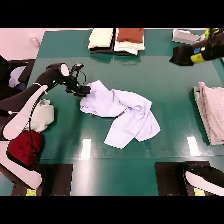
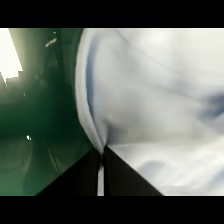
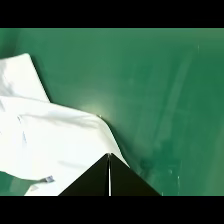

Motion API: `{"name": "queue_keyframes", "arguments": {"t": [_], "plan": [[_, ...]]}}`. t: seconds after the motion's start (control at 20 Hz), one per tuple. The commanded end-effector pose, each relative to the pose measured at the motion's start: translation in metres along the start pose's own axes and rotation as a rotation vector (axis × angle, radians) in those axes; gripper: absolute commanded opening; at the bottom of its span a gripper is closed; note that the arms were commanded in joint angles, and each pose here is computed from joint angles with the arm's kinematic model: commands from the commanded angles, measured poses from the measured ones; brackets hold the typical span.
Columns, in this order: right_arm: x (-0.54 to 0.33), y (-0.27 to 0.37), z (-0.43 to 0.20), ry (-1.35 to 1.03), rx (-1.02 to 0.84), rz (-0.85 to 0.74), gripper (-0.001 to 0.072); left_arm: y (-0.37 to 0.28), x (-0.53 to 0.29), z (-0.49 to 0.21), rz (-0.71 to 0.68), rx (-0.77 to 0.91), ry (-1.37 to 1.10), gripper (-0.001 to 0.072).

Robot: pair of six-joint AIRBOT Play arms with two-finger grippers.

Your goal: Fold the shirts.

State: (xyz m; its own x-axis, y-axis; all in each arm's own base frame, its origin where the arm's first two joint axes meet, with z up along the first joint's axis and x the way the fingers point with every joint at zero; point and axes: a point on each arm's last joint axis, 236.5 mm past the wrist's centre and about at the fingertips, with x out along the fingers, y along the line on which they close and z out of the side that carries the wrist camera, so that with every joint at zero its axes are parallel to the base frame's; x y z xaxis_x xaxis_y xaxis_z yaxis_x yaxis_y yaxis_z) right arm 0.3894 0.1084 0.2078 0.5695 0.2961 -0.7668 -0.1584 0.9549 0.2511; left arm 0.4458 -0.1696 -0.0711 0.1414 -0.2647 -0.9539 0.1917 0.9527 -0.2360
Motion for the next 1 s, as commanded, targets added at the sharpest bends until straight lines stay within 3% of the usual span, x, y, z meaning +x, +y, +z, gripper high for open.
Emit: {"name": "queue_keyframes", "arguments": {"t": [0.0, 0.2, 0.25, 0.3, 0.35, 0.55, 0.85, 0.95], "plan": [[0.019, -0.022, -0.050, 0.124, 0.047, -0.035, 0.0018, 0.000, -0.024, 0.012, 0.016, 0.076, -0.008, 0.0025], [0.051, -0.066, -0.160, 0.373, 0.165, -0.098, 0.0043, -0.001, -0.049, 0.031, 0.041, 0.105, -0.053, 0.0024], [0.060, -0.072, -0.190, 0.444, 0.190, -0.108, 0.0279, -0.002, -0.050, 0.032, 0.037, 0.104, -0.059, 0.0025], [0.068, -0.076, -0.217, 0.510, 0.208, -0.114, 0.0443, -0.002, -0.050, 0.032, 0.037, 0.104, -0.056, 0.0025], [0.076, -0.079, -0.241, 0.560, 0.224, -0.117, 0.0450, -0.002, -0.050, 0.031, 0.037, 0.104, -0.054, 0.0025], [0.108, -0.073, -0.296, 0.666, 0.239, -0.112, 0.0449, -0.002, -0.050, 0.030, 0.037, 0.104, -0.050, 0.0025], [0.143, -0.056, -0.313, 0.706, 0.240, -0.077, 0.0419, -0.002, -0.050, 0.028, 0.038, 0.104, -0.041, 0.0025], [0.146, -0.058, -0.309, 0.686, 0.233, -0.081, 0.0105, -0.001, -0.050, 0.029, 0.040, 0.105, -0.043, 0.0024]]}}
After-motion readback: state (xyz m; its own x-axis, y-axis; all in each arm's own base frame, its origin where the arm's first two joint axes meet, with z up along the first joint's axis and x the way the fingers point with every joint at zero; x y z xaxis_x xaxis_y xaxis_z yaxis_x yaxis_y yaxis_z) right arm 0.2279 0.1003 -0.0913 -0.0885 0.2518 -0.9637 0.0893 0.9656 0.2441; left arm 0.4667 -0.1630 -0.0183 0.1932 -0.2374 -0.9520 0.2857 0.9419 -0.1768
